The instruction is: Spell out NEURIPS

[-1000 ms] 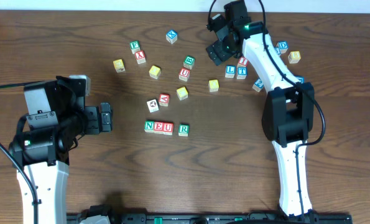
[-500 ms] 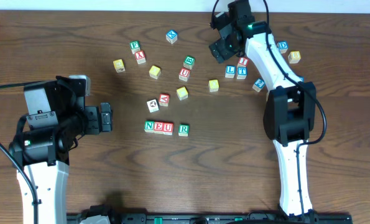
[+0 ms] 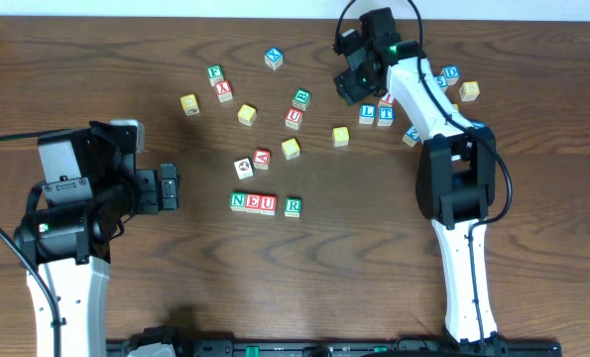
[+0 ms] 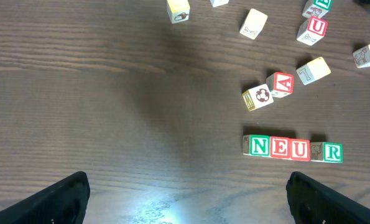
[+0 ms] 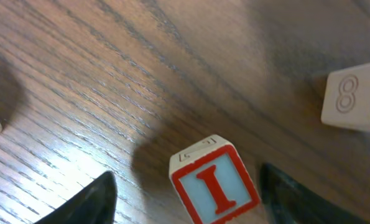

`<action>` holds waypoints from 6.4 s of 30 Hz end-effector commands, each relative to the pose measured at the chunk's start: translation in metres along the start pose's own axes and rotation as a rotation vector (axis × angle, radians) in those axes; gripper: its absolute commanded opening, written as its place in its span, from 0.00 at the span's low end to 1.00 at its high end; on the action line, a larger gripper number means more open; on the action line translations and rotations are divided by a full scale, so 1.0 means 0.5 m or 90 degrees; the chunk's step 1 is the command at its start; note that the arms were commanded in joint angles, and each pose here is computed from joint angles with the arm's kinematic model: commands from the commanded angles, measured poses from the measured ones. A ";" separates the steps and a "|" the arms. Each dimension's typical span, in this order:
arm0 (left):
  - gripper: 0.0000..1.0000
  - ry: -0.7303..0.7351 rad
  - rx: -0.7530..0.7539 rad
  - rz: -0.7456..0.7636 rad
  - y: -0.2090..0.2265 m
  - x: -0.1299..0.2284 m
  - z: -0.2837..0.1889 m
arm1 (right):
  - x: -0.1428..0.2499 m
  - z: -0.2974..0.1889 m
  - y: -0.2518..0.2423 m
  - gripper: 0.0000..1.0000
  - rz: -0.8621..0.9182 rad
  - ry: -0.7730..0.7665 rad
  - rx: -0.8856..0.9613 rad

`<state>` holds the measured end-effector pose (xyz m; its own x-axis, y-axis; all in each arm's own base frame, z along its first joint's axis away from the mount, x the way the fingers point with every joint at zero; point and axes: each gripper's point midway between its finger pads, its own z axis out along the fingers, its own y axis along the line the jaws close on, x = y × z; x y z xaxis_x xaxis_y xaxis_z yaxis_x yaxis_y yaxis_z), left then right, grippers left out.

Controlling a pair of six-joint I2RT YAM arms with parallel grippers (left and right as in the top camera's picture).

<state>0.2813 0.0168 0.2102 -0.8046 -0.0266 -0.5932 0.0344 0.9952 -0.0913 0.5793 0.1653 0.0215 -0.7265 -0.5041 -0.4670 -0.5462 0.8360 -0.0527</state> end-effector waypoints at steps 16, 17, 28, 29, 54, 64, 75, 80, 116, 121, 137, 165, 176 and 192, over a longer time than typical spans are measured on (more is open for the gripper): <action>0.99 -0.009 -0.005 0.011 0.003 -0.010 -0.007 | 0.002 0.002 0.000 0.42 0.008 0.003 -0.008; 0.99 -0.009 -0.005 0.011 0.003 -0.010 -0.007 | 0.002 0.002 0.001 0.42 0.008 0.004 -0.008; 0.99 -0.009 -0.005 0.011 0.003 -0.010 -0.007 | 0.004 0.003 0.001 0.33 0.019 0.006 -0.008; 0.99 -0.009 -0.004 0.011 0.003 -0.010 -0.007 | 0.005 0.003 0.001 0.32 0.020 0.007 -0.009; 0.99 -0.009 -0.005 0.011 0.003 -0.010 -0.007 | 0.008 -0.006 0.006 0.18 0.025 0.015 -0.014; 0.99 -0.009 -0.005 0.011 0.003 -0.010 -0.007 | -0.056 -0.133 0.000 0.28 0.044 -0.040 0.003; 0.99 -0.009 -0.005 0.011 0.003 -0.010 -0.007 | -0.051 -0.313 0.056 0.25 0.152 -0.016 -0.008; 0.99 -0.009 -0.005 0.011 0.003 -0.010 -0.007 | -0.050 -0.309 0.045 0.29 0.146 -0.012 0.031; 0.99 -0.009 -0.005 0.011 0.003 -0.010 -0.007 | 0.014 -0.043 0.048 0.49 0.240 0.058 0.060; 0.99 -0.009 -0.005 0.011 0.003 -0.010 -0.007 | 0.012 -0.039 0.047 0.47 0.239 0.054 0.061; 0.99 -0.009 -0.004 0.011 0.003 -0.010 -0.007 | 0.017 -0.034 0.020 0.49 0.239 0.052 0.107; 0.99 -0.009 -0.004 0.011 0.003 -0.010 -0.007 | 0.034 0.017 0.019 0.27 0.272 0.057 0.110; 0.99 -0.009 -0.005 0.011 0.003 -0.010 -0.007 | 0.028 -0.013 0.020 0.20 0.272 0.059 0.110; 0.99 -0.009 -0.005 0.011 0.003 -0.010 -0.007 | -0.004 -0.257 0.063 0.17 0.262 0.059 0.100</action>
<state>0.2812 0.0168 0.2101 -0.8049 -0.0267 -0.5929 0.0343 0.9952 -0.0914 0.5211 0.1573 0.1019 -0.9192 -0.1404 -0.3680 -0.1420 0.9896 -0.0228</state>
